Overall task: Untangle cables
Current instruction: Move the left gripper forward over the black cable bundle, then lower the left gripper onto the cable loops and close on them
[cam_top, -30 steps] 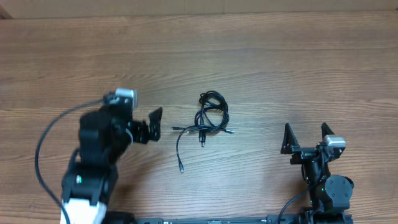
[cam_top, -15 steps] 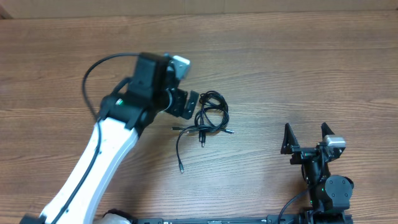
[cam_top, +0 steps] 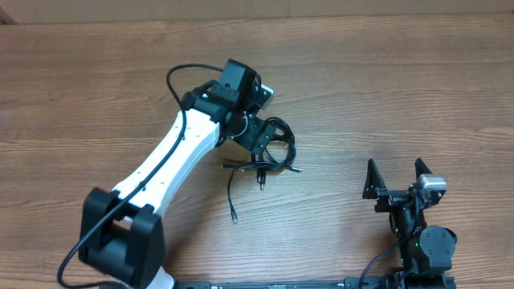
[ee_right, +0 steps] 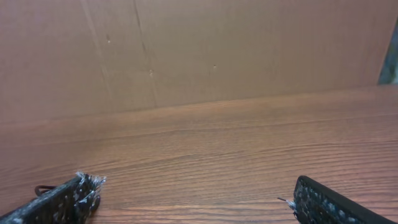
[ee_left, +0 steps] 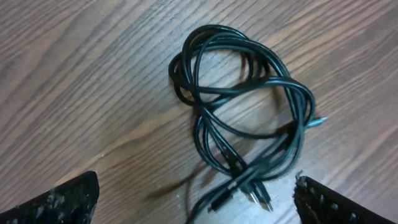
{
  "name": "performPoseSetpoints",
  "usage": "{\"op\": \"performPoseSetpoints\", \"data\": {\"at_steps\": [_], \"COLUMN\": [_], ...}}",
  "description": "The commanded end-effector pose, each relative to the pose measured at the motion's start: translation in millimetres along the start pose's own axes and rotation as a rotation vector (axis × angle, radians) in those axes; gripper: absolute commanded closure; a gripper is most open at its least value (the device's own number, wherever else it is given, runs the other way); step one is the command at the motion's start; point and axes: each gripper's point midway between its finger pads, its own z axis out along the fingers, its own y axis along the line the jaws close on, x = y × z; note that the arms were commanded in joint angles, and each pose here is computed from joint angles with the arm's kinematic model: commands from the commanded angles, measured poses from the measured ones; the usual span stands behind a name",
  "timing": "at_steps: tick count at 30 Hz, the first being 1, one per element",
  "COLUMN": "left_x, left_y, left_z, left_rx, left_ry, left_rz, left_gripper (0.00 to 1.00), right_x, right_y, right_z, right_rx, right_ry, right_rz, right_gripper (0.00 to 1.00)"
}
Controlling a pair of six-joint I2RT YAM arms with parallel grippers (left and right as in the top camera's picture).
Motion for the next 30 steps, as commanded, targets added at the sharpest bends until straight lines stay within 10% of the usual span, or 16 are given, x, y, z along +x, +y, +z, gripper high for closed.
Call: {"op": "performPoseSetpoints", "data": {"at_steps": [1, 6, 17, 30], "left_x": [-8.1, -2.5, -10.3, -46.7], "left_y": [-0.9, -1.8, -25.7, -24.3], "left_z": [9.4, 17.0, 15.5, 22.6], "left_rx": [0.009, 0.019, 0.148, 0.065], "left_ry": [-0.004, 0.026, -0.067, -0.209], "left_rz": [0.026, 0.003, 0.729, 0.980], "left_gripper": [0.00, 0.00, 0.00, 0.01], "right_x": [1.4, 1.4, 1.4, 1.4], "right_y": [-0.4, -0.4, -0.4, -0.4], "right_z": [0.1, 0.1, 0.1, 0.1], "right_rx": [0.003, 0.003, 0.003, 0.003], "right_ry": [-0.006, -0.006, -0.006, -0.006], "right_rz": [-0.005, -0.004, -0.005, -0.005], "right_gripper": [0.00, 0.00, 0.00, 0.00]}}
